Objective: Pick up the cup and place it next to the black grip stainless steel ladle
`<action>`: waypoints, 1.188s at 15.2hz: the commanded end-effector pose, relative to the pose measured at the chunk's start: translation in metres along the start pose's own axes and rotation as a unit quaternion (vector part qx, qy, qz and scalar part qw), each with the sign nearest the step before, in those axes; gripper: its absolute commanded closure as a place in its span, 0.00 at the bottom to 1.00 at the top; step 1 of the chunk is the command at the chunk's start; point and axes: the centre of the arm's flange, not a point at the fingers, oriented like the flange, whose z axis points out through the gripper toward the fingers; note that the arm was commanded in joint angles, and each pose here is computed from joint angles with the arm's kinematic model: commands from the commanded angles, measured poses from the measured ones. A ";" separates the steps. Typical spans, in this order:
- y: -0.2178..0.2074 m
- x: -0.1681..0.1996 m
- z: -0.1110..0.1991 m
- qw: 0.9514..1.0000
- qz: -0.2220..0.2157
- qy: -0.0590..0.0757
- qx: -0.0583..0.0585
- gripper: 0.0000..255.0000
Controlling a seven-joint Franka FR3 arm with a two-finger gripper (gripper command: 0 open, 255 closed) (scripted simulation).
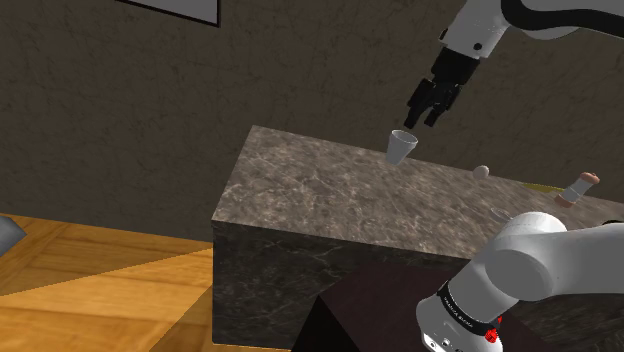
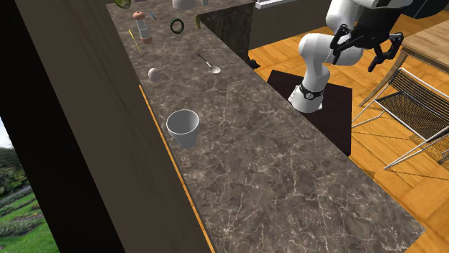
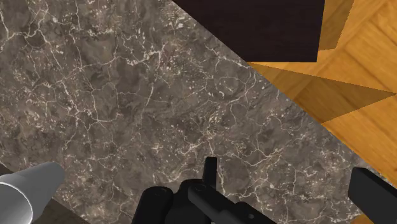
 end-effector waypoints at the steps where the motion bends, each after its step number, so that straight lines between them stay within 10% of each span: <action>1: 0.000 0.000 0.000 1.000 0.000 0.000 0.000 0.00; 18: 0.167 0.112 0.093 1.000 0.006 -0.019 -0.023 0.00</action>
